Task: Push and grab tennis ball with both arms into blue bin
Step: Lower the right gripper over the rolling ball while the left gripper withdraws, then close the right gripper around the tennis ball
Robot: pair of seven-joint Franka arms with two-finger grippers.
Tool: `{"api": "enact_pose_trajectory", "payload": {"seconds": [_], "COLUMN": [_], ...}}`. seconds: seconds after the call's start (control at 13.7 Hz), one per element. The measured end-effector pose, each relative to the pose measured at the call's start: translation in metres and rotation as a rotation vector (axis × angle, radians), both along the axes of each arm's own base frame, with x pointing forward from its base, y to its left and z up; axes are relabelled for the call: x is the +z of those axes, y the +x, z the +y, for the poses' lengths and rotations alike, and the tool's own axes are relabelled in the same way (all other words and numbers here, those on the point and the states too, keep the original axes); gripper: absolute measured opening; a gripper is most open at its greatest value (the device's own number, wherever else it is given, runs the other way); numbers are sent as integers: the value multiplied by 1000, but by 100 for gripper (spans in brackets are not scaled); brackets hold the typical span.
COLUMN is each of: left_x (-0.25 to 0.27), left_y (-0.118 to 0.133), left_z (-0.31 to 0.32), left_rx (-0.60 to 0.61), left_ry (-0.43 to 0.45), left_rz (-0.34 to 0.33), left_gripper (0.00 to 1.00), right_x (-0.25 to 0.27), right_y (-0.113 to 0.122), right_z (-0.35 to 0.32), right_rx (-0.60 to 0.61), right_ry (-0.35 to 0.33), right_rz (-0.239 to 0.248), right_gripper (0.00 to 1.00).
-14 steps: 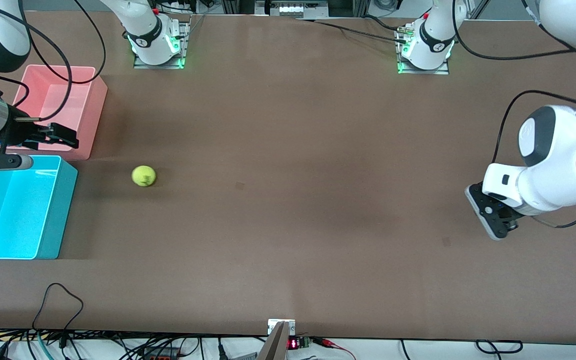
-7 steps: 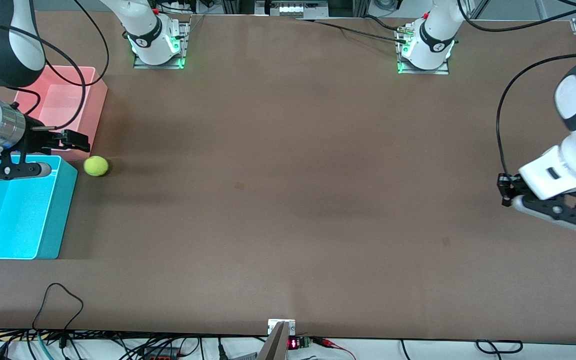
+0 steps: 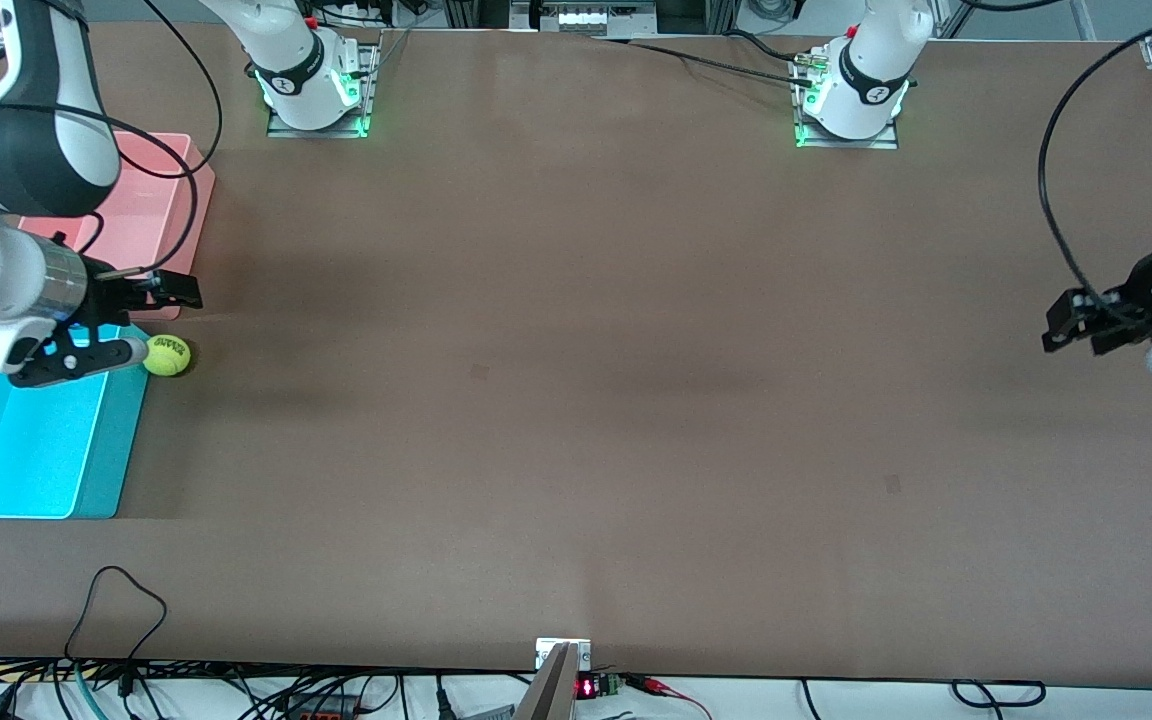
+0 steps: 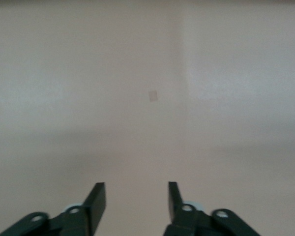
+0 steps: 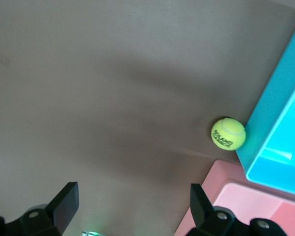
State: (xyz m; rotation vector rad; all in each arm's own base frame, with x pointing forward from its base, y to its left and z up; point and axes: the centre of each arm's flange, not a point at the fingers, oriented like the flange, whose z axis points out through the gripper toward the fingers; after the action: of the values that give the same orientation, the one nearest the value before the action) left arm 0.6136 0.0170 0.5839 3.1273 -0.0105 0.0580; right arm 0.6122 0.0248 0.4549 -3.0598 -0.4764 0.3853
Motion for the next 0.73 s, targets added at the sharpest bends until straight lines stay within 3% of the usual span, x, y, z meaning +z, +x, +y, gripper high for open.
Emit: {"api": "enact_pose_trajectory", "payload": {"seconds": [0.15,0.29,0.73], "left_x": [16,19,0], "left_y": [-10,-17,-36], "left_z": [-6,-13,-22], "left_rx": [7,3,-10], "left_ry": [-2,-4,-5], "left_rz": [-10,-10,17], "left_gripper": [86,100,100], "right_x": [-17,-36,-89], "right_y": [4,9,21], "right_z": [6,2,-63], "right_rx": [106,249,692], "right_ry": [21,47,91], "right_rz": [4,-20,-76], "right_gripper": [100,100,100]}}
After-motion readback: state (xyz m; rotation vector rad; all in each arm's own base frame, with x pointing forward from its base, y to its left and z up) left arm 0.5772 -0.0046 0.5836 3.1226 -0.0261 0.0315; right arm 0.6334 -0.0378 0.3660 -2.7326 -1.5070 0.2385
